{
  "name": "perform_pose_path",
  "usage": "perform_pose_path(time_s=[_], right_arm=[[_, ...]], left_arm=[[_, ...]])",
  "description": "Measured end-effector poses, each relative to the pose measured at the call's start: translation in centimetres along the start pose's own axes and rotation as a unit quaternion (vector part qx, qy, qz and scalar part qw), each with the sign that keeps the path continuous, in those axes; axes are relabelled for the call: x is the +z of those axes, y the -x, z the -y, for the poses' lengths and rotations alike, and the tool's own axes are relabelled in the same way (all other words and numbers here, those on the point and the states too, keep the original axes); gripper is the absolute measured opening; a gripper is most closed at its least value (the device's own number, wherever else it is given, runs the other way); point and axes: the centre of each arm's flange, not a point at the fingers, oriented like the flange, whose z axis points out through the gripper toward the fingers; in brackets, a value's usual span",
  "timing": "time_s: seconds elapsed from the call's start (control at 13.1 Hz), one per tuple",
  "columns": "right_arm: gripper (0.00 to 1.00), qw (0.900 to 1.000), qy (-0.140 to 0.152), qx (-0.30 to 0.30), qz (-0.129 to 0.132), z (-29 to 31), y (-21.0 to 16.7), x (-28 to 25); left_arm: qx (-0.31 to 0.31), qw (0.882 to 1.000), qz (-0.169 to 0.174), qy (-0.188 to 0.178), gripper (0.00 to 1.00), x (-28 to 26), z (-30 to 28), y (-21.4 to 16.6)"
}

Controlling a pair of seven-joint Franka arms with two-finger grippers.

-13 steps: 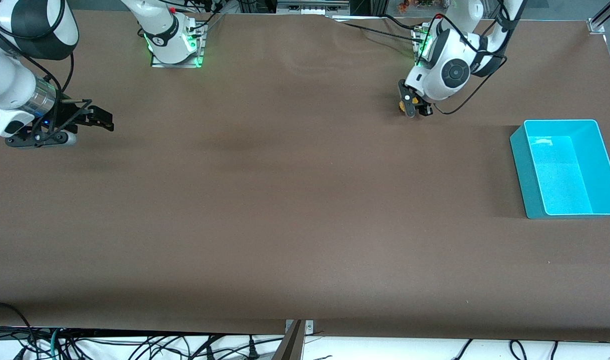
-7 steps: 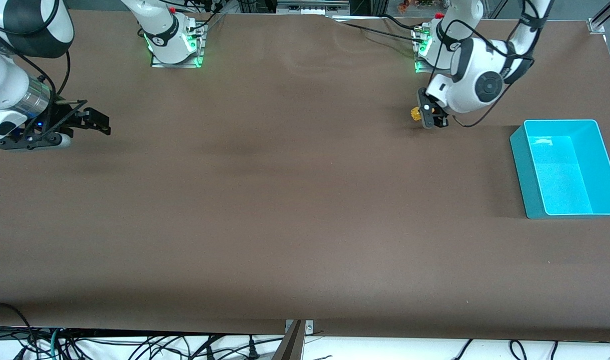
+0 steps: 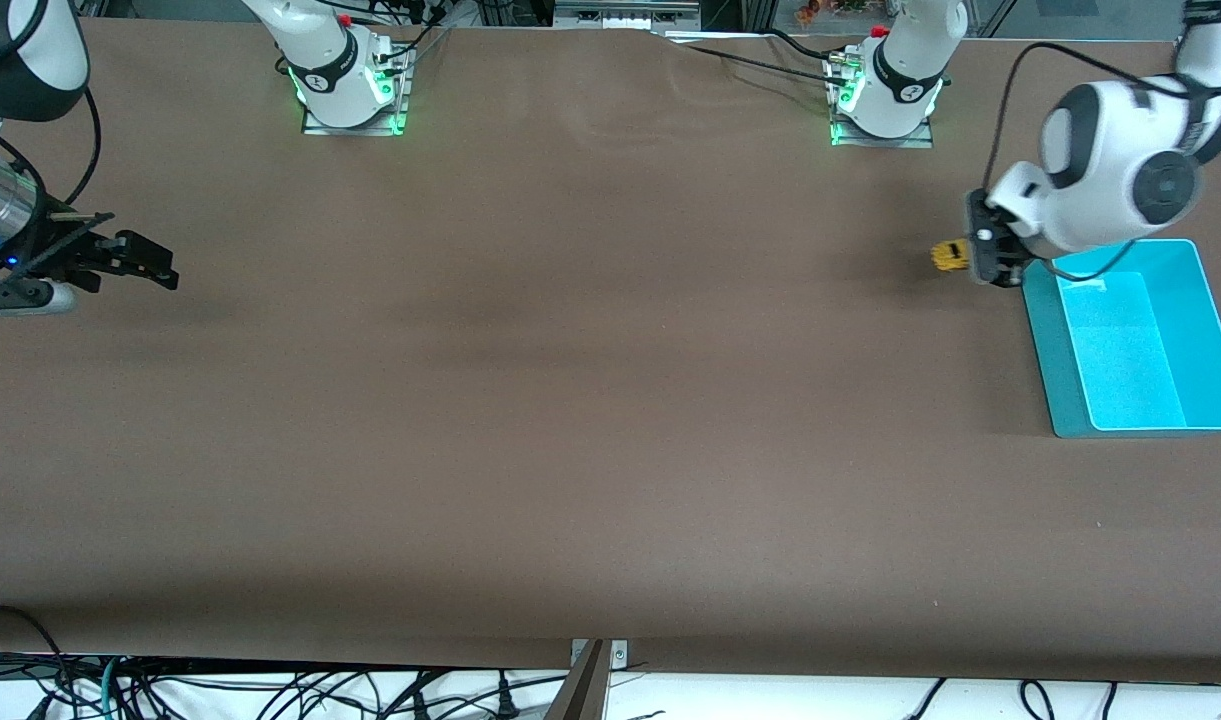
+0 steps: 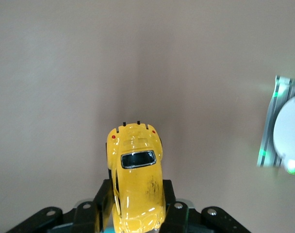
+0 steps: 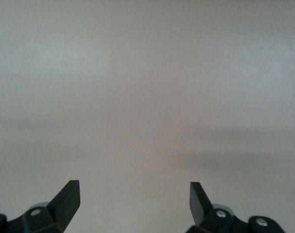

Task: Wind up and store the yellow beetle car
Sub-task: 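Lift the car with the left gripper and carry it over the cyan bin, then lower the car into the bin and open the left gripper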

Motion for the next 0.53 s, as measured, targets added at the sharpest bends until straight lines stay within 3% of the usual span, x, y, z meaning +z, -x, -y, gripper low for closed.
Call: perform_pose_path(time_s=[0.3, 0.53], right_arm=[[1.0, 1.0, -0.002, -0.005, 0.007, 0.0, -0.3, 0.5], [1.0, 1.0, -0.004, -0.011, 0.009, 0.7, -0.7, 1.0]], left_arm=[[0.026, 0.999, -0.015, -0.019, 0.45, -4.7, 3.1, 11.0], [0.025, 0.999, -0.024, -0.018, 0.45, -3.5, 5.7, 18.3]])
